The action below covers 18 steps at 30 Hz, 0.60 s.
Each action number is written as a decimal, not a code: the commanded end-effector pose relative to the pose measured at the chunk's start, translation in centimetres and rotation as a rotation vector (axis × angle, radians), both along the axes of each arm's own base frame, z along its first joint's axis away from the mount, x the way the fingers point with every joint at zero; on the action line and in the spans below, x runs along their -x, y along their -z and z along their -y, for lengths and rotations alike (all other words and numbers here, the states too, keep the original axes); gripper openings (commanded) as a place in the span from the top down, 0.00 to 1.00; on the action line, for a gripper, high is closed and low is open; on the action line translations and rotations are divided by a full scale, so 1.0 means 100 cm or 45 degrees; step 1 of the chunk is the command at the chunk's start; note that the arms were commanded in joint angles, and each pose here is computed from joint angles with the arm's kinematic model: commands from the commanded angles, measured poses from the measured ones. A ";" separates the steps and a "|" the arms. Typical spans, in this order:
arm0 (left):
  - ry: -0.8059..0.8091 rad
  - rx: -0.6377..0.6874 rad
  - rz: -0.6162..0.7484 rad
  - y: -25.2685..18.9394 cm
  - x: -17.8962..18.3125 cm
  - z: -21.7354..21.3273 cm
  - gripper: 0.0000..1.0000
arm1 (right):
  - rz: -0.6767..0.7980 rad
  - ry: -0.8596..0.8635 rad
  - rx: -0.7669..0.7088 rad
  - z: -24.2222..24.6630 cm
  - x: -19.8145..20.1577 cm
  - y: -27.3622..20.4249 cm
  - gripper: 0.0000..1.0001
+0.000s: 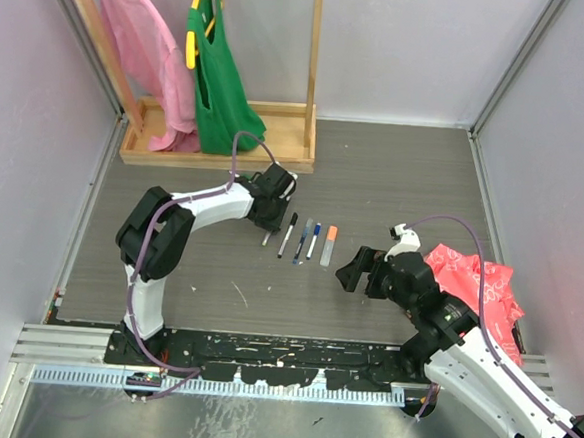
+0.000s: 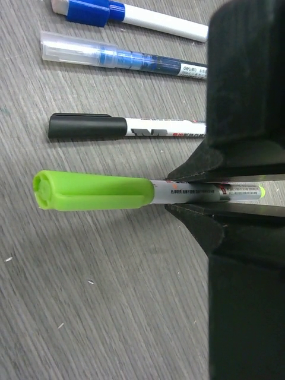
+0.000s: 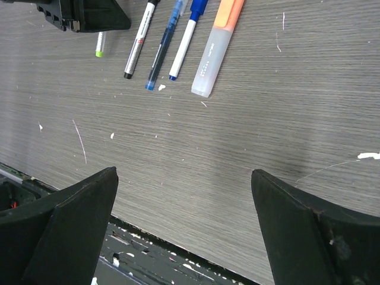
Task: Insert the pens into the pen caps
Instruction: Place the pen at the center of the board.
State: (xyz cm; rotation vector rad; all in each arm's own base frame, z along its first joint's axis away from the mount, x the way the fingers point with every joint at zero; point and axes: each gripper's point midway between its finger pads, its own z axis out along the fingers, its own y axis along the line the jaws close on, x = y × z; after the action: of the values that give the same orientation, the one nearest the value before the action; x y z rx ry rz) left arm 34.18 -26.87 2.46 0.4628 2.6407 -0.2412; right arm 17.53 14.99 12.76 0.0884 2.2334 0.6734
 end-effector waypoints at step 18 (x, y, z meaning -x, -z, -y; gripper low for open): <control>-0.030 0.084 0.140 -0.063 -0.012 0.001 0.70 | 0.018 -0.017 -0.062 -0.010 -0.005 -0.006 0.01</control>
State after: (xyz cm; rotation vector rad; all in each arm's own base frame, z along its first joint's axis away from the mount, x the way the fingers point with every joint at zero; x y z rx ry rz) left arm 33.98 -26.67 2.92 0.4481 2.6452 -0.2371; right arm 17.41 15.36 11.96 0.0774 2.2625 0.6795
